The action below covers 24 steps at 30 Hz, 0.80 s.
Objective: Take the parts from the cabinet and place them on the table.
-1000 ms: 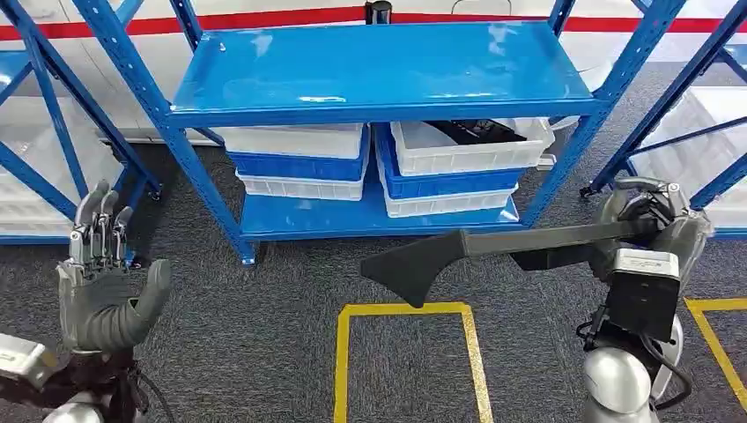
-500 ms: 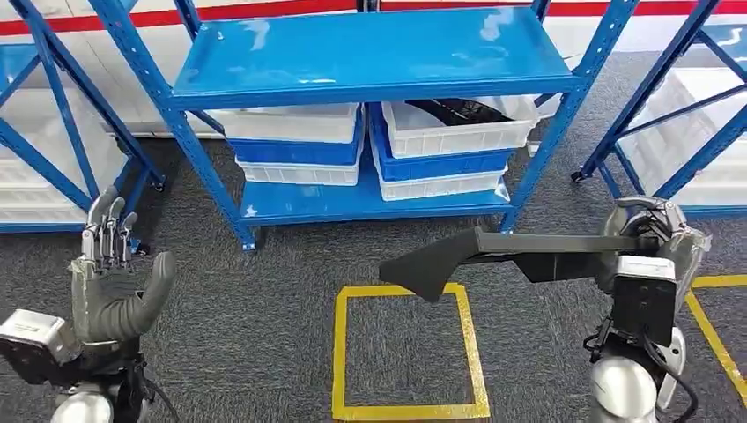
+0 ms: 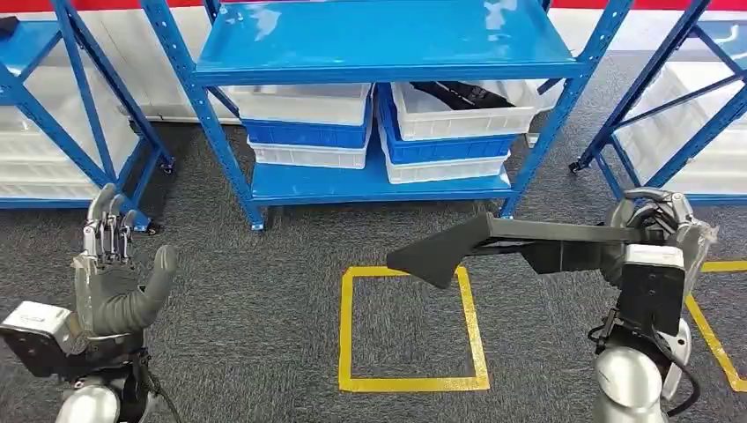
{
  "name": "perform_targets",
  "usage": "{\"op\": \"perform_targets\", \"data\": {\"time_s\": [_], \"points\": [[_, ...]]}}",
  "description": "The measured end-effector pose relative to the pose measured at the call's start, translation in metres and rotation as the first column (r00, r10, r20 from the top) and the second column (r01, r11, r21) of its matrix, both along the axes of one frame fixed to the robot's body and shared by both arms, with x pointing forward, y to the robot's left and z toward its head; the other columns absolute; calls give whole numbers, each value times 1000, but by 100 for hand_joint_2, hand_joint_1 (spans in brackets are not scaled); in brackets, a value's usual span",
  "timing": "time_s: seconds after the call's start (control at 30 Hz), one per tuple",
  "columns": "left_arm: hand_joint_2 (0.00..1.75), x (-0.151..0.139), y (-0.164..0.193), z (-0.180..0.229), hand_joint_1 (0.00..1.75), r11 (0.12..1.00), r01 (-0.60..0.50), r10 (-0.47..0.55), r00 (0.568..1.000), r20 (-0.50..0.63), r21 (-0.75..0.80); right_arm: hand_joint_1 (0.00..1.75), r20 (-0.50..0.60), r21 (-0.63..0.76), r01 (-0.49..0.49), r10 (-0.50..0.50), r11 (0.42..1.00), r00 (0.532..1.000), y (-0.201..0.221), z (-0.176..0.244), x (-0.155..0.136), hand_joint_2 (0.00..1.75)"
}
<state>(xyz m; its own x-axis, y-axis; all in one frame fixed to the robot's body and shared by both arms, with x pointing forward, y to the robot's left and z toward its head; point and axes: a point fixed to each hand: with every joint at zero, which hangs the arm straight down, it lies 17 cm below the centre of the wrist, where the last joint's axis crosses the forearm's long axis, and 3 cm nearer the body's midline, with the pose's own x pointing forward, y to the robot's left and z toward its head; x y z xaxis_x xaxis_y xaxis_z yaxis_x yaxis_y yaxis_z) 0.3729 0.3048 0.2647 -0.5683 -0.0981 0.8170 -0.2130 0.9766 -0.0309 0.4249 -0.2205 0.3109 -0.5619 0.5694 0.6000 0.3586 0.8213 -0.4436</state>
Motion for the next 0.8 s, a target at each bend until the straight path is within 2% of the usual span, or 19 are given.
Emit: {"op": "perform_targets", "data": {"time_s": [0.47, 0.8], "points": [[175, -9, 23, 7, 0, 996, -92, 91, 996, 17, 13, 175, -13, 10, -40, 40, 999, 999, 25, 4, 22, 175], [175, -15, 27, 9, 0, 995, -96, 96, 995, 26, 1, 175, -7, 13, -45, 45, 999, 999, 34, 15, 32, 175]]}}
